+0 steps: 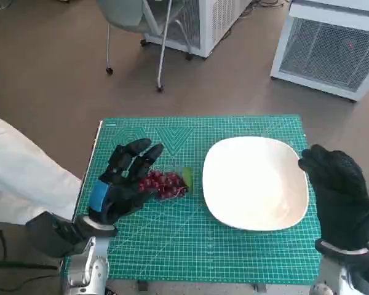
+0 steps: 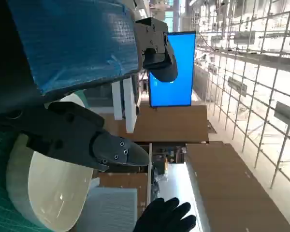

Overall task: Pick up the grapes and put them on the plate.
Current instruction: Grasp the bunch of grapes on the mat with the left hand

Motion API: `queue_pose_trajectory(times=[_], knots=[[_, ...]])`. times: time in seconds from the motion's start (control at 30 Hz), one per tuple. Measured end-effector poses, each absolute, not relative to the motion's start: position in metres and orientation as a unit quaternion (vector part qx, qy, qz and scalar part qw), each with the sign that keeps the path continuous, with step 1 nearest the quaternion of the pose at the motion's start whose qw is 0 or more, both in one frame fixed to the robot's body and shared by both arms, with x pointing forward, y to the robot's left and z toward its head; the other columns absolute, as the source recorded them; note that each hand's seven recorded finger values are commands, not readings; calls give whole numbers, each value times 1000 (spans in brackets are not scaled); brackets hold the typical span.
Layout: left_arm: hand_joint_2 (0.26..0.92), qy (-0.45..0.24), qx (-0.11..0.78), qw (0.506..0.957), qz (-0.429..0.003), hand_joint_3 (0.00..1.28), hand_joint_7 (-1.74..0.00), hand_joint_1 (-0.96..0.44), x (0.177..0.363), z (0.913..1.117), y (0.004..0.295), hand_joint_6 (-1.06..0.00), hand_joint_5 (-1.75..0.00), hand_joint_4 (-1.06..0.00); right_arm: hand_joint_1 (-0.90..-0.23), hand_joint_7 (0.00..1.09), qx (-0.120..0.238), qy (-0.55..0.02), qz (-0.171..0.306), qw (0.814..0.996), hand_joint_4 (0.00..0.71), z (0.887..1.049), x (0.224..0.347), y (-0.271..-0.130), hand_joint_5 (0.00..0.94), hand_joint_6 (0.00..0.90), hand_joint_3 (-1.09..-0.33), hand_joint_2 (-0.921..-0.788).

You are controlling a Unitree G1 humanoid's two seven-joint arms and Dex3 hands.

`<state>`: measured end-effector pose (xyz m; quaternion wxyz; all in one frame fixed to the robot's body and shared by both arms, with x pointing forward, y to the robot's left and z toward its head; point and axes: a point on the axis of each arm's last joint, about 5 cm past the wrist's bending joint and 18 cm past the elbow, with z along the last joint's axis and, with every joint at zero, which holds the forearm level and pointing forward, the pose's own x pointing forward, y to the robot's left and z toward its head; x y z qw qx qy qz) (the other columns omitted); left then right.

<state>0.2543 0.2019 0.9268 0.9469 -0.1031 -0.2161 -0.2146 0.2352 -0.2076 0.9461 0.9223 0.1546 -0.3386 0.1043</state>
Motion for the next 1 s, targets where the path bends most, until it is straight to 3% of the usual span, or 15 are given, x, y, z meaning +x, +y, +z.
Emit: queue_pose_trajectory(times=[1.0], knots=[[921,-216,-103,947,-215,56,-850,-304,254,927,202,-100,-441,-107,-363,858,154,-338,104,923,531,946,235,-207,519,275,-517,-921]])
